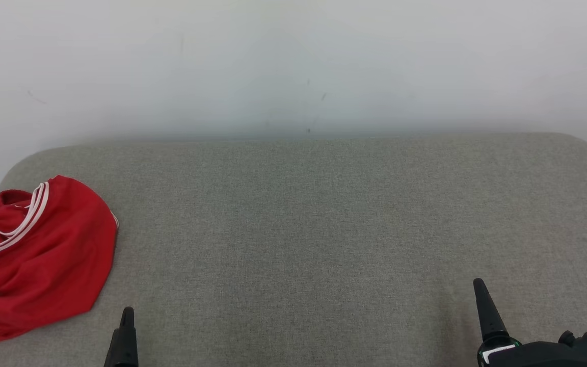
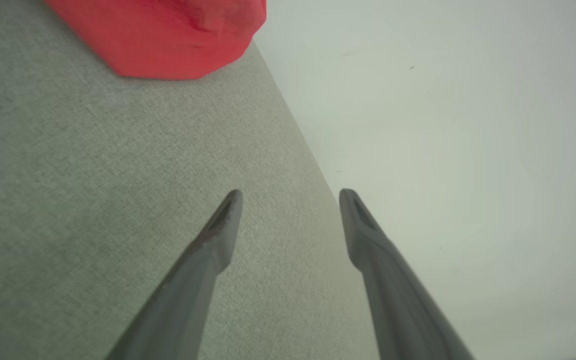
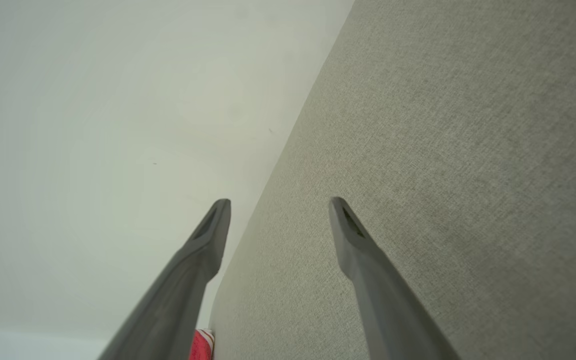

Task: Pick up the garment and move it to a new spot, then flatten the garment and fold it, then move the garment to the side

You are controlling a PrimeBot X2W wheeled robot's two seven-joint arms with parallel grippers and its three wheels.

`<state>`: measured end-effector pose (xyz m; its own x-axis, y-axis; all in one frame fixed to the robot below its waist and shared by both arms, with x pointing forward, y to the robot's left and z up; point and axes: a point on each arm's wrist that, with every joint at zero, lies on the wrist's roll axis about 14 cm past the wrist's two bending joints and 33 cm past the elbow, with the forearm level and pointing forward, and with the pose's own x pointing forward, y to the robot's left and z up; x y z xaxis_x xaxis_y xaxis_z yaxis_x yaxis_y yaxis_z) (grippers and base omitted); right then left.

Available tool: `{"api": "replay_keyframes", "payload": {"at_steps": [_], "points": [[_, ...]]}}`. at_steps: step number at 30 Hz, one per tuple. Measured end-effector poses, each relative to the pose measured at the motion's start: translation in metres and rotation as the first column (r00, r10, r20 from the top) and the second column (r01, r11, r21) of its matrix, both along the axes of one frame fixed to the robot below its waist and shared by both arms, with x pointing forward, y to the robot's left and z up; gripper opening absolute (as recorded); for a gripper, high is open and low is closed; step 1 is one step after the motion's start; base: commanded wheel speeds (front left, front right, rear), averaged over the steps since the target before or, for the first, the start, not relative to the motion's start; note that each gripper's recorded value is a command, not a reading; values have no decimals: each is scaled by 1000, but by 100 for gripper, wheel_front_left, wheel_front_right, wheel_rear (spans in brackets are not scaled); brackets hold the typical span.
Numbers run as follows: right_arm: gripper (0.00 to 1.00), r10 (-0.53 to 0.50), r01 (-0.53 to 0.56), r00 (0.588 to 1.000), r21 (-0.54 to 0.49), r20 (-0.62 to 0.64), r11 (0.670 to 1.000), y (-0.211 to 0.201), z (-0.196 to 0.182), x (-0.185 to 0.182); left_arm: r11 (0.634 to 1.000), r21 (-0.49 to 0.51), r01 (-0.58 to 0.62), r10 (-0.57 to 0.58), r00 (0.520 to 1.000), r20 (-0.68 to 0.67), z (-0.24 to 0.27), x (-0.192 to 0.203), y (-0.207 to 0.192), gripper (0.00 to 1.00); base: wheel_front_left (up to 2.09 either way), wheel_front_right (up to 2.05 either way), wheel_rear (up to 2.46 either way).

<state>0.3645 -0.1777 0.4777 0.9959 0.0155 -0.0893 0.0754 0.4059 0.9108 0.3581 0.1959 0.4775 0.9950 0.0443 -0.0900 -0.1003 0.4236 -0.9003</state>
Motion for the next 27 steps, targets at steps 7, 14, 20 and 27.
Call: {"api": "replay_keyframes", "payload": {"at_steps": [7, 14, 20, 27], "points": [[100, 34, -32, 999, -136, 16, 990, 8, 3, -1, 985, 170, 29, -30, 1000, 0, 2, -3, -6, 100, 0, 0, 0], [100, 74, -66, 997, -291, 17, 954, 14, 2, -4, 952, 302, 50, -54, 998, 6, 4, -7, -10, 100, 0, 0, 0], [100, 102, -85, 994, -381, 25, 921, 20, 3, -5, 920, 388, 58, -69, 997, 15, 7, -9, -12, 100, 0, 0, 0], [100, 127, -96, 991, -460, 35, 882, 26, 5, -6, 880, 472, 56, -81, 996, 33, 12, -11, -13, 100, 0, 0, 0]]}}
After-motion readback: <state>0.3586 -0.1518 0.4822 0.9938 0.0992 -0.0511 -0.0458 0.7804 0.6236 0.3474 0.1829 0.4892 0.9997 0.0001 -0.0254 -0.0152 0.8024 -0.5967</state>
